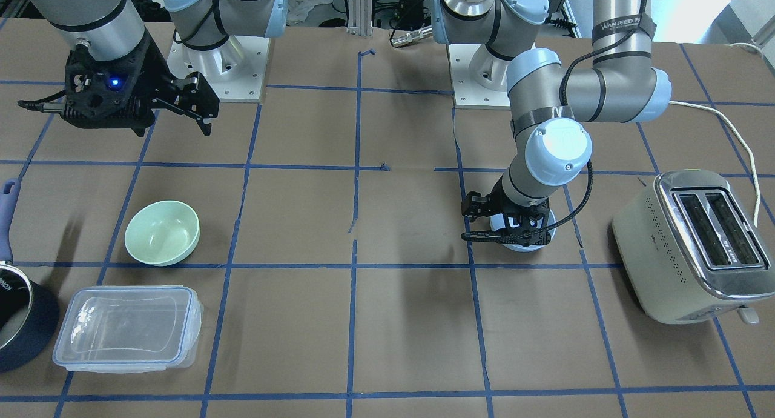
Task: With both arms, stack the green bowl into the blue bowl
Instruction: 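Lower the left gripper onto the light blue bowl rim and grasp it, then slide the blue bowl to table center with left gripper while right grasps green bowl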
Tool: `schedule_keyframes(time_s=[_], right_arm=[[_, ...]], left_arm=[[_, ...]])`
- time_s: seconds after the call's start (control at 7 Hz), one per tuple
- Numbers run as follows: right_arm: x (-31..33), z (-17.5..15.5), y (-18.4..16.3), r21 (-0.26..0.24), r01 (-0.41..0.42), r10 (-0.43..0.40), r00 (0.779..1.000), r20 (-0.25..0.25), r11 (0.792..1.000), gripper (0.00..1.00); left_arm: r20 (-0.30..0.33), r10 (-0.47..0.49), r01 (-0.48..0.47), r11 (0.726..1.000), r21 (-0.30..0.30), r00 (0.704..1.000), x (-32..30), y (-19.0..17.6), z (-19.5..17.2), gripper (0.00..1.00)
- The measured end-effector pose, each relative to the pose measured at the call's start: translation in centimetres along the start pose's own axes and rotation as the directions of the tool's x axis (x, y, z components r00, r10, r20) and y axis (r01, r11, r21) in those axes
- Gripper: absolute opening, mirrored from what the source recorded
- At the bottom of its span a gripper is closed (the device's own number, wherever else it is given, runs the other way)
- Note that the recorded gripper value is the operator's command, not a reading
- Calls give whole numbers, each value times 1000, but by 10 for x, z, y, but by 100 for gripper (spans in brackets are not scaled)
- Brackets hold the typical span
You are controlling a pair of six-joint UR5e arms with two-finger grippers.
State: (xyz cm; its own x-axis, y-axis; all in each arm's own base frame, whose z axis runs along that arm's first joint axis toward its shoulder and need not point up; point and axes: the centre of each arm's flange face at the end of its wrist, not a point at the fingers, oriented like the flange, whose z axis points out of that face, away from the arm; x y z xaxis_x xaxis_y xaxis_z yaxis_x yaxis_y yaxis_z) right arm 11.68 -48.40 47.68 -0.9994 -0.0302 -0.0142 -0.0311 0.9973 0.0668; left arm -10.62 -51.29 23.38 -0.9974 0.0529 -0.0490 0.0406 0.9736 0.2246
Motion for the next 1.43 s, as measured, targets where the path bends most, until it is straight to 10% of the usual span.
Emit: schedule_keyframes(time_s=[0.57,1.43], right_arm=[[5,3,0,-19,-17,17,1000,1,1000,100],[45,78,-31,-104,-89,91,996,13,991,100]], left_arm=[[65,11,-5,996,-89,998,-4,-1,40,0],[55,2,-2,1000,-12,998,43,-11,9,0]])
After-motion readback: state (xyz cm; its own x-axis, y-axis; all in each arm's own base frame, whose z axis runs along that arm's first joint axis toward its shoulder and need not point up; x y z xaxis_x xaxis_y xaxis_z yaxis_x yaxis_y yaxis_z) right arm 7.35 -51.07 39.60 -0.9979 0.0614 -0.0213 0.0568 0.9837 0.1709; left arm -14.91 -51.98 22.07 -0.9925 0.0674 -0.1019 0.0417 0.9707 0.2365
